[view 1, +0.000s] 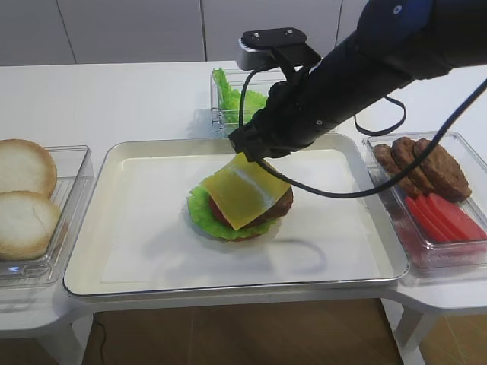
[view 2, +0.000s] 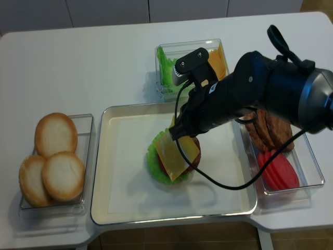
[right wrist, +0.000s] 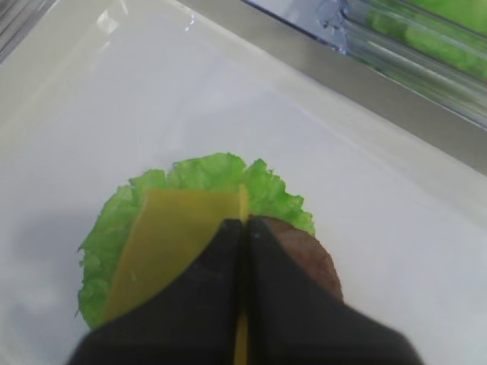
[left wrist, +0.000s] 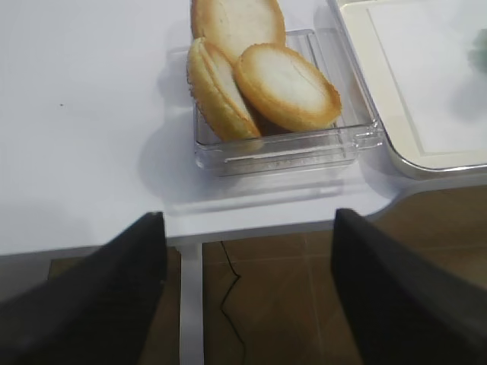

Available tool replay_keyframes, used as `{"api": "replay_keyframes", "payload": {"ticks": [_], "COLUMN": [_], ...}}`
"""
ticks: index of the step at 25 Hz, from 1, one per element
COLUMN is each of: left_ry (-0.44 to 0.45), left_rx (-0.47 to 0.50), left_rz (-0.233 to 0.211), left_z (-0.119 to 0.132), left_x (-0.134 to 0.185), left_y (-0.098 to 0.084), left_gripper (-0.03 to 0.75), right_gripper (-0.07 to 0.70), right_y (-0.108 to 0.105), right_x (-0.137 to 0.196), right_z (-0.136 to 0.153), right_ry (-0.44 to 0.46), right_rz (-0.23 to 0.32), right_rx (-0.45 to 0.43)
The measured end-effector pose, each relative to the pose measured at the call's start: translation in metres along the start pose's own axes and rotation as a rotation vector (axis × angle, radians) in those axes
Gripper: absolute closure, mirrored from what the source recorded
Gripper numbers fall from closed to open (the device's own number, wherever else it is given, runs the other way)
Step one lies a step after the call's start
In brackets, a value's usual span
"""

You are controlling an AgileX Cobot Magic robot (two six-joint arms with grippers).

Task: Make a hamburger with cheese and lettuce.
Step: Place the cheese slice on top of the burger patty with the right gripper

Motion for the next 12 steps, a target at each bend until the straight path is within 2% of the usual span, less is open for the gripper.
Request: {"api": "replay_keyframes", "payload": {"ticks": [12], "left_ry": [0.000], "left_rx": [0.000], "left_rz": [0.000], "left_z": [0.0000], "left_x": [0.0000], "left_y": [0.0000], "left_gripper": [0.223], "right_gripper": [0.630], "right_y": [-0.0039], "right_x": [0.0026], "right_z": [0.0000], "right_ry": [0.015], "right_rz": [-0.048], "right_rx": [0.023]}}
Point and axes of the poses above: a point on each arm's last joint axis where the gripper is mounted, z pointing out along that axis toward the gripper, y along the wrist's bending axis when the last joint is at zero, x = y × z, the point moved 8 cm from there along z, pointing out along that axis toward the gripper, and after that the axes turned 5 degrees about -z, right-handed, at the moved point
